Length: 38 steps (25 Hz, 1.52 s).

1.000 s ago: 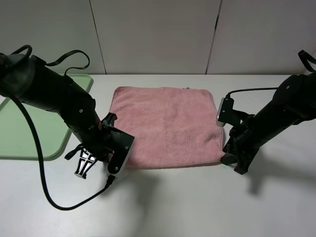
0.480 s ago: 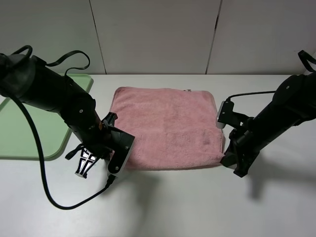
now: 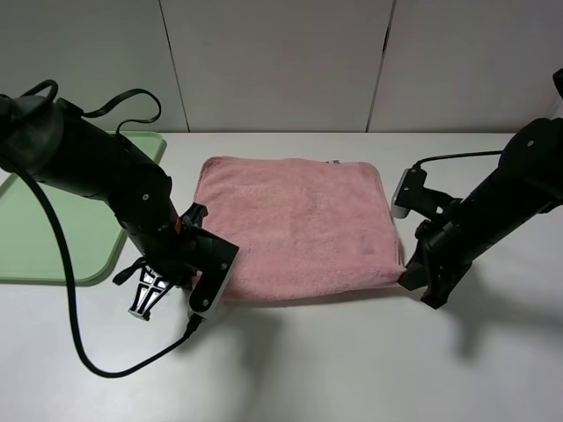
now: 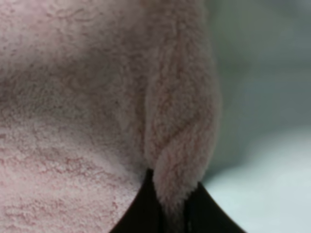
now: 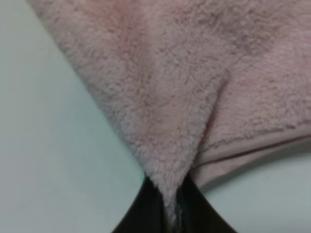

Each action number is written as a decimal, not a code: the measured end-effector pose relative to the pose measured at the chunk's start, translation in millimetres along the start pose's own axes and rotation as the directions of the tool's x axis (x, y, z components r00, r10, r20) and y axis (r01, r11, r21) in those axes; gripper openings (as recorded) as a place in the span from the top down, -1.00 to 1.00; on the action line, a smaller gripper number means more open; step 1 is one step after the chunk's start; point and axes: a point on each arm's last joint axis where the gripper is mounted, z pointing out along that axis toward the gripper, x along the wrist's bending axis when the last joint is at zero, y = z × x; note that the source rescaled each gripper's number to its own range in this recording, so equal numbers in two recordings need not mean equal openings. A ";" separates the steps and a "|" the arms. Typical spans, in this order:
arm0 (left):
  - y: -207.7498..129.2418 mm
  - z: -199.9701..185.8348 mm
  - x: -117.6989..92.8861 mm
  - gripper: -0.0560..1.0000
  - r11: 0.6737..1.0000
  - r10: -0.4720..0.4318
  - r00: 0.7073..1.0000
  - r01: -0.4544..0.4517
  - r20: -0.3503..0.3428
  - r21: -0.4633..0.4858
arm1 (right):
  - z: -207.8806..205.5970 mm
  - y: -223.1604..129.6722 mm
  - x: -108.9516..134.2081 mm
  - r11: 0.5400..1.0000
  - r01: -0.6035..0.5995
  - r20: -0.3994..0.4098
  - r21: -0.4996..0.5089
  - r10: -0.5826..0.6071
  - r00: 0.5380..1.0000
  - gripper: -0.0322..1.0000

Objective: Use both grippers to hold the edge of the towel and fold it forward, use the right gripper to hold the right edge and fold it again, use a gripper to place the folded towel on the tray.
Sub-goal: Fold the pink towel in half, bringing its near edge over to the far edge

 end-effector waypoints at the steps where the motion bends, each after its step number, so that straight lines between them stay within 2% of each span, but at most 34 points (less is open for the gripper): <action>1: -0.7 -1.4 -1.2 0.88 1.000 -0.007 1.000 0.007 0.009 0.006 | -1.8 0.5 0.3 1.000 -0.009 0.002 -0.003 0.009 1.000 0.94; 12: -8.4 -51.7 -4.8 0.89 0.998 -0.064 0.997 0.065 -0.042 0.013 | -7.4 -0.5 8.9 0.999 -0.028 -0.075 0.015 0.029 0.997 0.94; 21: -11.3 -75.1 -13.1 0.89 0.993 -0.114 0.993 0.115 -0.035 0.030 | -41.5 7.9 14.9 0.994 -0.086 -0.007 -0.061 0.086 0.996 0.94; 30: 12.7 -94.1 -27.3 0.89 0.990 -0.044 0.996 0.054 -0.078 0.129 | -72.9 9.2 27.4 0.991 -0.093 0.016 -0.095 0.095 0.995 0.94; 34: 20.9 -96.8 -32.5 0.89 0.985 -0.074 0.994 0.086 -0.084 0.146 | -89.8 8.5 35.0 0.989 -0.086 0.034 -0.116 0.090 0.995 0.94; 38: 19.2 -109.3 -35.0 0.89 0.979 -0.151 0.981 0.166 -0.124 0.123 | -107.2 6.6 43.5 0.987 -0.085 0.060 -0.139 0.094 0.994 0.94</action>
